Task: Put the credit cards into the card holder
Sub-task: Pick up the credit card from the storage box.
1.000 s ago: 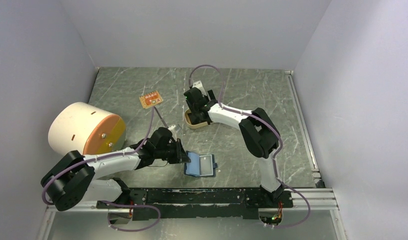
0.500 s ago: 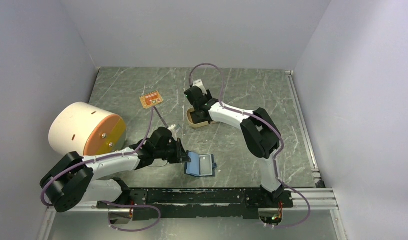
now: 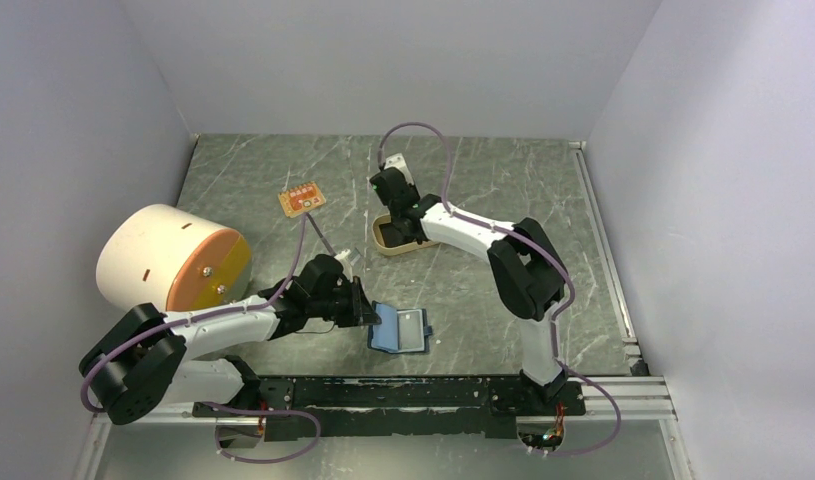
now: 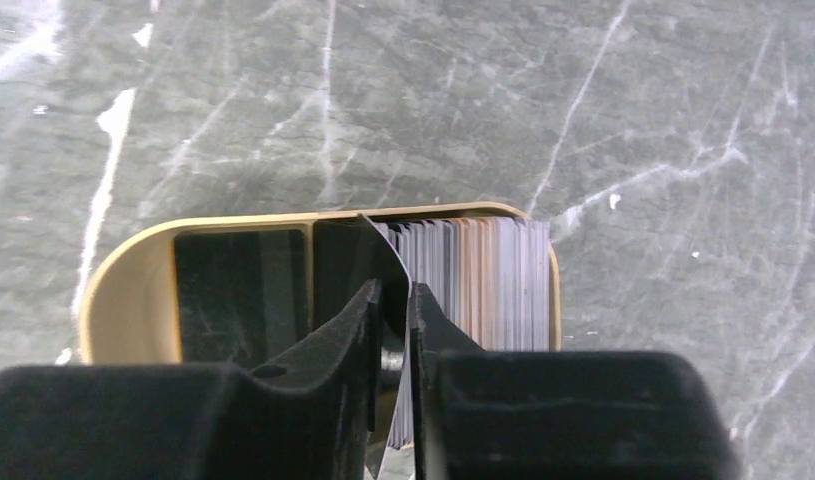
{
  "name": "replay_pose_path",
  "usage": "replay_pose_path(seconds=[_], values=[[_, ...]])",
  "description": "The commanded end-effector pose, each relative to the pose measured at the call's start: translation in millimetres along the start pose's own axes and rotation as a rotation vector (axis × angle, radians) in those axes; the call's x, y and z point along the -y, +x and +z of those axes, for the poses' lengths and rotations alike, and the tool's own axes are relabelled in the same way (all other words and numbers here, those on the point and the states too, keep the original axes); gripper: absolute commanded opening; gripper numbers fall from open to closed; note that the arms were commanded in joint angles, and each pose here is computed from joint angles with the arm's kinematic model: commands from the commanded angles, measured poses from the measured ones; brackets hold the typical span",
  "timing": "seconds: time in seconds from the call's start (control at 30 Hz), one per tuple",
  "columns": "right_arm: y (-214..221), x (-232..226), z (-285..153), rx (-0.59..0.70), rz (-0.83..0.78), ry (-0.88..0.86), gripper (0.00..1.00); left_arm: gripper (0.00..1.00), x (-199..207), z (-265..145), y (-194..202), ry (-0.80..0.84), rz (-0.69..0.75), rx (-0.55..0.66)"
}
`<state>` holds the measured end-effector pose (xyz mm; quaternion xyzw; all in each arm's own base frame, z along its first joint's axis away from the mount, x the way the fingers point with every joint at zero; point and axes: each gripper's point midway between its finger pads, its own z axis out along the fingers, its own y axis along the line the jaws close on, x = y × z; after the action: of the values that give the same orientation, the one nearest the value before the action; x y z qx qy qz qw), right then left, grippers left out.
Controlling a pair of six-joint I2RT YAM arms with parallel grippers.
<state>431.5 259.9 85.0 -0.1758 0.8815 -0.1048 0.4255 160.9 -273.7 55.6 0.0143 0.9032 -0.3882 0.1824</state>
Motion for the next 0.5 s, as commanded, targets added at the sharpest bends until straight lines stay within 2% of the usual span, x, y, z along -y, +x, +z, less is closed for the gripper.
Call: replay_pose_path(seconds=[0.0,0.1,0.3,0.47], values=[[-7,11,-14,0.010,0.020,-0.031,0.09,0.13,-5,1,-2,-0.018,-0.011,0.015],[-12,7,-25,0.023,0.050,-0.094,0.00,0.13,-8,2,-1,-0.029,-0.018,0.012],[-12,-12,-59,0.029,0.133,-0.288,0.00,0.12,-8,2,-1,-0.030,-0.034,0.014],[-5,-20,-100,0.052,0.235,-0.442,0.00,0.12,-24,4,-2,-0.089,-0.072,0.036]])
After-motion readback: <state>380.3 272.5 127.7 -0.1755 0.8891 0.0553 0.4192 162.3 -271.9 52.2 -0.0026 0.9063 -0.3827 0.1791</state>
